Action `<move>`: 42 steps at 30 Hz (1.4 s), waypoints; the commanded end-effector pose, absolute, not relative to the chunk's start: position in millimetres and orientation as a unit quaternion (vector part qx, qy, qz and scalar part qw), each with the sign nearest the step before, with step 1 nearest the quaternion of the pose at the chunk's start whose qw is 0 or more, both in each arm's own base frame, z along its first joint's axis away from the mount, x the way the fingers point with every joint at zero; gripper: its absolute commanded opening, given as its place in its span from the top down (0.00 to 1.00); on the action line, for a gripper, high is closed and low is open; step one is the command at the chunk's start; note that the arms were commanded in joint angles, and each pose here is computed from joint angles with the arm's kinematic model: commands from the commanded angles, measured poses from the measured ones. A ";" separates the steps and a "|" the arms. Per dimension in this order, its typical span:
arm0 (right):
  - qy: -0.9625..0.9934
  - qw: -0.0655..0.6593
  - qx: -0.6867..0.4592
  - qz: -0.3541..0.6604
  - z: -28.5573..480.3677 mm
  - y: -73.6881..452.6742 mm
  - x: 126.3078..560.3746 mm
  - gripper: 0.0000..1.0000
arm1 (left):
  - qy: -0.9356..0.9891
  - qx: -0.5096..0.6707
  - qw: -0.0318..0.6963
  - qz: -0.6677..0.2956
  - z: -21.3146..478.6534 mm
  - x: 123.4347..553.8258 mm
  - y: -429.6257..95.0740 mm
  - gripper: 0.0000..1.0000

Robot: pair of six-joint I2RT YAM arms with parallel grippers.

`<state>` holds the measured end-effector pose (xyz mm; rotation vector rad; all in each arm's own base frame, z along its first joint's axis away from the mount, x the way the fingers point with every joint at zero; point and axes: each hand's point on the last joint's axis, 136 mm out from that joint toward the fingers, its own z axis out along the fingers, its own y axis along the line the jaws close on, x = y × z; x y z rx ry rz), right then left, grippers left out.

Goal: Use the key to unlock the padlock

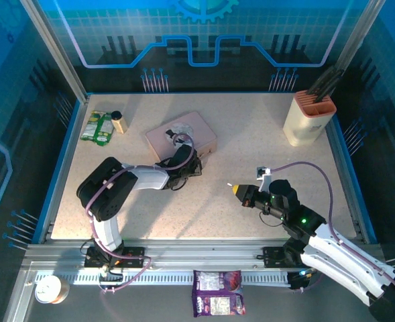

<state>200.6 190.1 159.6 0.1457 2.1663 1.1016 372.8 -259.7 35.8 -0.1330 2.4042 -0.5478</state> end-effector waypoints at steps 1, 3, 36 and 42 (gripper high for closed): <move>0.834 0.354 0.067 0.417 165.5 183.8 203.2 1.00 | 0.919 0.038 0.319 -0.231 53.5 353.4 -295.0 0.96; 0.835 0.355 0.069 0.414 166.2 182.2 203.2 1.00 | 0.917 0.065 0.317 -0.232 53.1 344.5 -307.5 0.97; 0.845 0.333 0.082 0.410 157.9 192.1 212.8 1.00 | 0.875 0.143 0.356 -0.297 60.8 274.9 -304.7 0.70; 0.845 0.331 0.084 0.412 157.8 192.0 212.1 1.00 | 0.858 0.097 0.394 -0.317 68.8 276.7 -292.4 0.55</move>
